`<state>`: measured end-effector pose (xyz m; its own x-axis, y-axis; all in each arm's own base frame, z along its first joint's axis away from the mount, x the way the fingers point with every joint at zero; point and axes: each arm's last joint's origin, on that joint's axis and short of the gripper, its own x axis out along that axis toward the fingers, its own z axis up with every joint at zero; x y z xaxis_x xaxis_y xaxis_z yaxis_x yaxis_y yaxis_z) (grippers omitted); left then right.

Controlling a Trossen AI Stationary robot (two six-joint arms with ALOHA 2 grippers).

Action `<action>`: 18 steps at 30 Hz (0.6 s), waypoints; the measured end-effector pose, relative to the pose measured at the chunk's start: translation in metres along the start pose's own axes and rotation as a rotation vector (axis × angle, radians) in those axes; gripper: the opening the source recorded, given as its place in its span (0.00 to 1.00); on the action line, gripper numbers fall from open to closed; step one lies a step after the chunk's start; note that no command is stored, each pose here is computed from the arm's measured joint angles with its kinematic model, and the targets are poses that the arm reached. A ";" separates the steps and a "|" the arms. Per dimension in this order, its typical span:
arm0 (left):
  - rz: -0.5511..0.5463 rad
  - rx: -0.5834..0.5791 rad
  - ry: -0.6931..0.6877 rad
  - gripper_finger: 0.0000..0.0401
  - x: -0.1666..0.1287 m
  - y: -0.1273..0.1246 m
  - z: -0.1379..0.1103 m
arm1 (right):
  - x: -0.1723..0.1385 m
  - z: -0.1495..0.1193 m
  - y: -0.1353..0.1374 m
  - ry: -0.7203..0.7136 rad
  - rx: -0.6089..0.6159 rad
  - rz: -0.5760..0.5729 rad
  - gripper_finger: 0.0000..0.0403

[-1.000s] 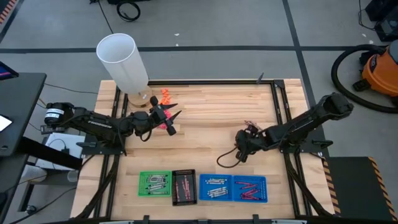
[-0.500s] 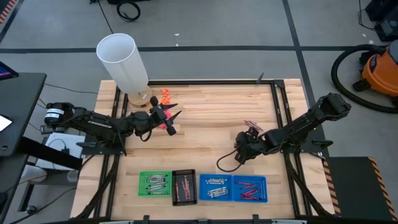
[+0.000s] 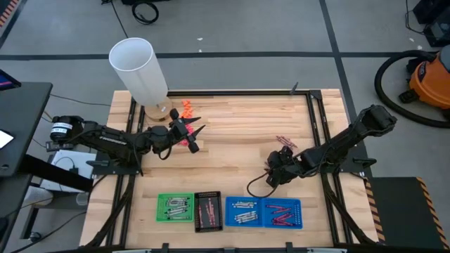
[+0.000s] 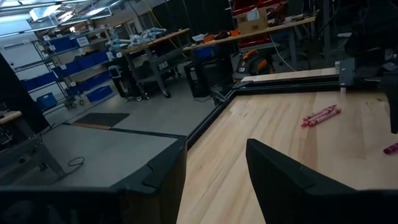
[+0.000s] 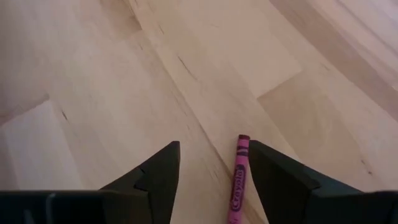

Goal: Sort crayons
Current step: Put the red crayon into the right blue bin

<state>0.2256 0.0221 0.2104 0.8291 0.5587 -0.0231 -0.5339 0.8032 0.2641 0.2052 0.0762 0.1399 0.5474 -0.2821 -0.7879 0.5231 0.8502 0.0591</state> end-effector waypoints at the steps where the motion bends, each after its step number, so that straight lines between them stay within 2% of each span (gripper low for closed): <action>1: 0.000 -0.003 0.000 0.44 0.000 0.000 0.000 | 0.000 -0.001 0.000 -0.002 0.002 -0.014 0.49; 4: 0.000 -0.004 0.000 0.44 0.000 0.000 0.000 | 0.002 -0.007 -0.001 0.003 -0.005 -0.059 0.49; 14: 0.000 -0.007 0.000 0.44 0.000 0.000 0.000 | 0.017 -0.030 -0.002 0.022 -0.002 -0.093 0.48; 18: 0.000 -0.007 0.000 0.44 0.000 0.000 0.000 | 0.020 -0.035 0.001 0.020 -0.023 -0.109 0.42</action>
<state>0.2256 0.0221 0.2104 0.8291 0.5587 -0.0227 -0.5352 0.8046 0.2572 0.1941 0.0862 0.1026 0.4752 -0.3644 -0.8008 0.5635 0.8251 -0.0410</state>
